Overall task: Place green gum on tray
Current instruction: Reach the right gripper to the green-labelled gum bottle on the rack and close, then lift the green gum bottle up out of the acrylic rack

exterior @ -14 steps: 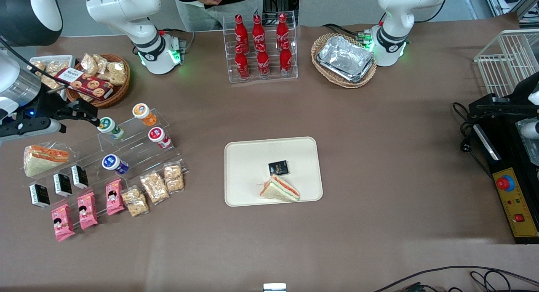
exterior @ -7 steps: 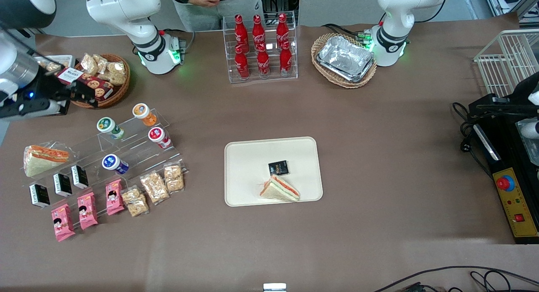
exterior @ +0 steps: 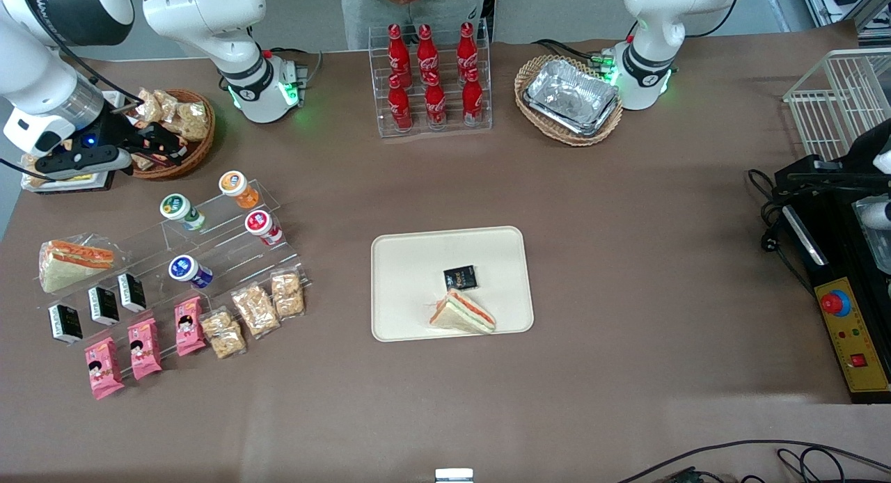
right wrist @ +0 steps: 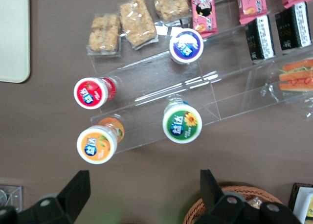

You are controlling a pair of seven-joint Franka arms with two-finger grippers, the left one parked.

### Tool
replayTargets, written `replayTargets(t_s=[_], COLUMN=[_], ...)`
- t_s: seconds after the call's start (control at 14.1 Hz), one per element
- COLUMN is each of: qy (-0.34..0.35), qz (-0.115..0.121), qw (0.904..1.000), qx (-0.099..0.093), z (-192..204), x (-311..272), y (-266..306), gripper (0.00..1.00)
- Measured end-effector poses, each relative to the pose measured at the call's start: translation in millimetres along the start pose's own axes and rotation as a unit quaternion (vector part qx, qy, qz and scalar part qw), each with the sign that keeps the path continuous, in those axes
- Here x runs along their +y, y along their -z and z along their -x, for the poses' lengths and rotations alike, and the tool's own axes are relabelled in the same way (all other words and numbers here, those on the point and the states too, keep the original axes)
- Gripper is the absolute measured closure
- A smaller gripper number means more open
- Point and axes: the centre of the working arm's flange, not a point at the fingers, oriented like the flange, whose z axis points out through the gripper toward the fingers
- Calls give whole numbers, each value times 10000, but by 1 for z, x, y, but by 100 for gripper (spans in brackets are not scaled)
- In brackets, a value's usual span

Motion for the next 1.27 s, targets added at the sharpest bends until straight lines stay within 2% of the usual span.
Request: replayTargets(t_s=[0.28, 0.99, 1.2, 1.27], qy=[-118, -258, -296, -304], qz=[5, 114, 104, 96], qw=[9999, 9995, 9993, 9993], qx=[30, -144, -185, -214], z=[1, -36, -30, -27], x=[10, 36, 45, 46], y=[-17, -115, -131, -135], gripper=[0, 0, 4, 13])
